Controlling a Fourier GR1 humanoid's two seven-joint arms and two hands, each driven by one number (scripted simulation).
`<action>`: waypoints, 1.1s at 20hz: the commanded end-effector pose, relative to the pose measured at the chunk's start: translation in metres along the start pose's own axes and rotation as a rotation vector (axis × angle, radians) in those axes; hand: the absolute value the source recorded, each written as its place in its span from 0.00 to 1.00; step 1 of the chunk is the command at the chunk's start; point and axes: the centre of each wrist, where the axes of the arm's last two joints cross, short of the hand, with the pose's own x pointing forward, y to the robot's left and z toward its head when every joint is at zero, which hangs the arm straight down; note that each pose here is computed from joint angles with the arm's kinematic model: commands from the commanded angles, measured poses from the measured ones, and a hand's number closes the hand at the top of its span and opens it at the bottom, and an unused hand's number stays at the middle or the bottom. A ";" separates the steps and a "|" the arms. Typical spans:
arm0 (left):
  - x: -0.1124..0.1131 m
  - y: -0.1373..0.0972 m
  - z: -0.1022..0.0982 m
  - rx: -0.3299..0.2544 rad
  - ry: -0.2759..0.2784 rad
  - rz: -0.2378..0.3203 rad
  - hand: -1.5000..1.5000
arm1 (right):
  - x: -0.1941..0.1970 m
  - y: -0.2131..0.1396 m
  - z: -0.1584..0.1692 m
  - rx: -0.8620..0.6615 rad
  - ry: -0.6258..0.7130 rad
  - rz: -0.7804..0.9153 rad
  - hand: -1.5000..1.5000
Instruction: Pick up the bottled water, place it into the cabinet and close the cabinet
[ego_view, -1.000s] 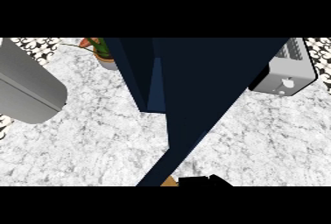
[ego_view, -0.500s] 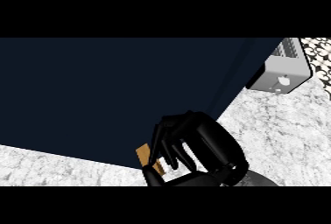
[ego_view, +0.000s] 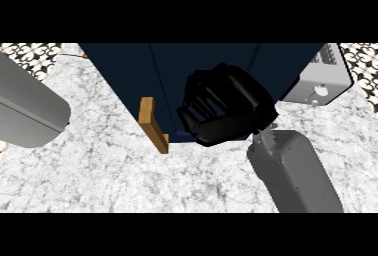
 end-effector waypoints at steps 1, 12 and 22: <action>0.006 0.007 0.001 -0.004 -0.023 -0.008 0.00 | -0.007 -0.036 -0.009 -0.001 0.024 0.024 1.00; 0.014 -0.005 0.002 -0.016 -0.003 0.015 0.00 | 0.004 -0.028 -0.067 0.078 0.061 0.030 1.00; 0.014 -0.010 0.001 -0.041 0.033 0.025 0.00 | 0.014 -0.036 -0.065 0.139 0.057 -0.043 1.00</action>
